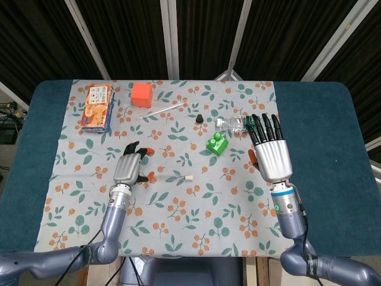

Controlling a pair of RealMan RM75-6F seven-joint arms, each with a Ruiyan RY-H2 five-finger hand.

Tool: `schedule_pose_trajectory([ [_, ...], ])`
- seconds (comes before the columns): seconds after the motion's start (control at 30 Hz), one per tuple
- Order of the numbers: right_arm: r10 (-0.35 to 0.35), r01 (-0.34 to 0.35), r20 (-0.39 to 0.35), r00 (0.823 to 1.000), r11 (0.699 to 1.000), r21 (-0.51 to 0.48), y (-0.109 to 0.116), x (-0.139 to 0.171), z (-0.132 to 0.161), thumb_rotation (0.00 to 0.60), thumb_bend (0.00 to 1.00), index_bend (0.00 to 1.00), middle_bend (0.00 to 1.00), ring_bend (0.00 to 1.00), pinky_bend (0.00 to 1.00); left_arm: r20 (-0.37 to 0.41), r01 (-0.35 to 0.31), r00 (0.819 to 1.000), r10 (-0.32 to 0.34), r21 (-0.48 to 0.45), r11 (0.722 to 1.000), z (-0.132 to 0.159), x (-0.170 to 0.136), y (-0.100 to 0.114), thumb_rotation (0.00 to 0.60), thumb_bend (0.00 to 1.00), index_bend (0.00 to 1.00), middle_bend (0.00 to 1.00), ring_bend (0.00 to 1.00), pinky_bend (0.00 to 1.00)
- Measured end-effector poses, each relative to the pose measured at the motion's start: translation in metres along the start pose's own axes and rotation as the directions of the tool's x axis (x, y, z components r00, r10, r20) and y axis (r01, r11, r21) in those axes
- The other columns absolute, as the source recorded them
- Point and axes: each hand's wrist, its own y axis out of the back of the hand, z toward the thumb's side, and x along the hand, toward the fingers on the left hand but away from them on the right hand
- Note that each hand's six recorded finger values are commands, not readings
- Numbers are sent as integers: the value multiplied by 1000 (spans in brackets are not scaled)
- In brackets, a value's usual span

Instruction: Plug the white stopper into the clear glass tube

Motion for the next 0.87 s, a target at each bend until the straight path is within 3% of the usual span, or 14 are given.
schedule_pose_trajectory([
  [0.23,58,-44,124,991,992,-116,7,32,-37,600,396,88,59,1,47,55,-103,993,101,21,994,-12,-10,54,600,345,197,213,33,0],
  [0.43,132,-88,220,967,976,-197,15,75,-83,600,396,0,0,0,12,77,-183,981,177,69,981,-46,-44,102,600,306,156,167,21,0],
  [0.57,206,-139,271,940,959,-247,20,113,-114,600,394,0,0,0,0,51,-225,974,220,127,966,-87,-88,128,600,276,134,117,1,0],
  [0.77,317,-241,317,894,936,-256,27,175,-148,600,393,0,0,0,0,12,-242,970,244,185,953,-138,-158,152,600,273,128,108,0,0],
  [0.87,331,-264,310,891,935,-237,34,191,-153,600,393,0,0,0,0,2,-238,970,241,183,954,-153,-185,156,600,273,119,101,0,0],
])
